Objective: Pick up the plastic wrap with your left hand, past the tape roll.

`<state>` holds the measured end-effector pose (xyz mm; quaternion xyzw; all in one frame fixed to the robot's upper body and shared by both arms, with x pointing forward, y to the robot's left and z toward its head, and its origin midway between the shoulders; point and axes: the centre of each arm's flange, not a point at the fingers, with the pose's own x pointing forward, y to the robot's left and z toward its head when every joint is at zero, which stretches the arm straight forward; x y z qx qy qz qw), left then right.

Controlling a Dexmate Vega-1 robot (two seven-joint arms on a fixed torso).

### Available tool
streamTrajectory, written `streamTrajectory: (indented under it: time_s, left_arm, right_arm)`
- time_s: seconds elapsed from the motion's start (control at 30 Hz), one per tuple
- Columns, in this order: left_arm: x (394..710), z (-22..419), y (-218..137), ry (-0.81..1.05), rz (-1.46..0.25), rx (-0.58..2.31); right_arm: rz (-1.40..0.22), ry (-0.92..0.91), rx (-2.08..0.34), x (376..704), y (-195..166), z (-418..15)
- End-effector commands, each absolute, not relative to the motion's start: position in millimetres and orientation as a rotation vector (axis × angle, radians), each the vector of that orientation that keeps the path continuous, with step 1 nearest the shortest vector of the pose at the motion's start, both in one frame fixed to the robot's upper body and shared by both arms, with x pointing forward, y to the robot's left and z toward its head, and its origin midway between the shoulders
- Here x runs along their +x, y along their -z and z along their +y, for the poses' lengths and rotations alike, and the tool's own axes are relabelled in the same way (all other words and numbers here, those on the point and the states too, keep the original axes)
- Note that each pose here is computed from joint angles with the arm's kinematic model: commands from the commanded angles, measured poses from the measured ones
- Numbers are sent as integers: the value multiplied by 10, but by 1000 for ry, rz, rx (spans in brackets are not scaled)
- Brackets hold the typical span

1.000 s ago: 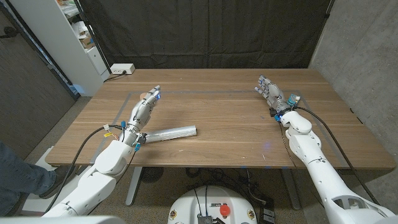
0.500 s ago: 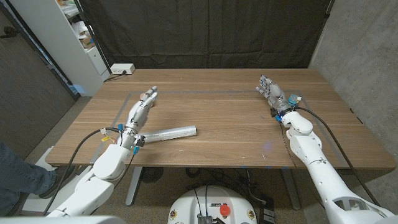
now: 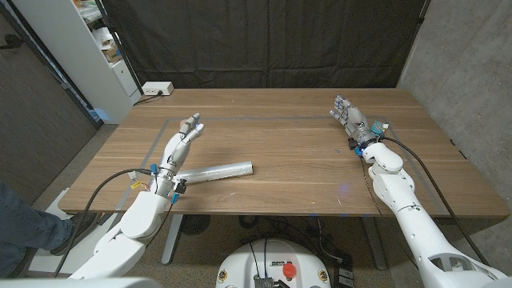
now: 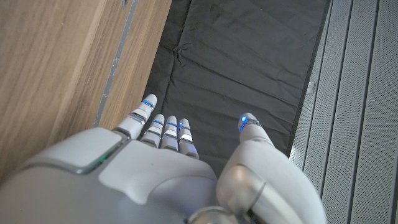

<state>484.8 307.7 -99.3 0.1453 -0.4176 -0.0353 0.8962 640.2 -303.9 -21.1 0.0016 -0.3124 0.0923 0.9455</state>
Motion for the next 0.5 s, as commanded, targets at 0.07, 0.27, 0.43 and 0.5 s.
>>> streamTrajectory:
  time_s: [0.07,0.27,0.43,0.5]
  left_arm:
    - [4707,3071,1111,14,-879,333]
    - [4660,3102,1137,-21,-871,359]
    - [4646,3096,1165,-40,-859,406]
    - [4646,3094,1164,-44,-858,418]
  right_arm:
    - [-650,-190,11,6393,184,-3035]
    - [-647,-191,11,6397,185,-3044]
    - [-647,-193,13,6406,201,-3036]
    - [-647,-193,13,6409,204,-3033]
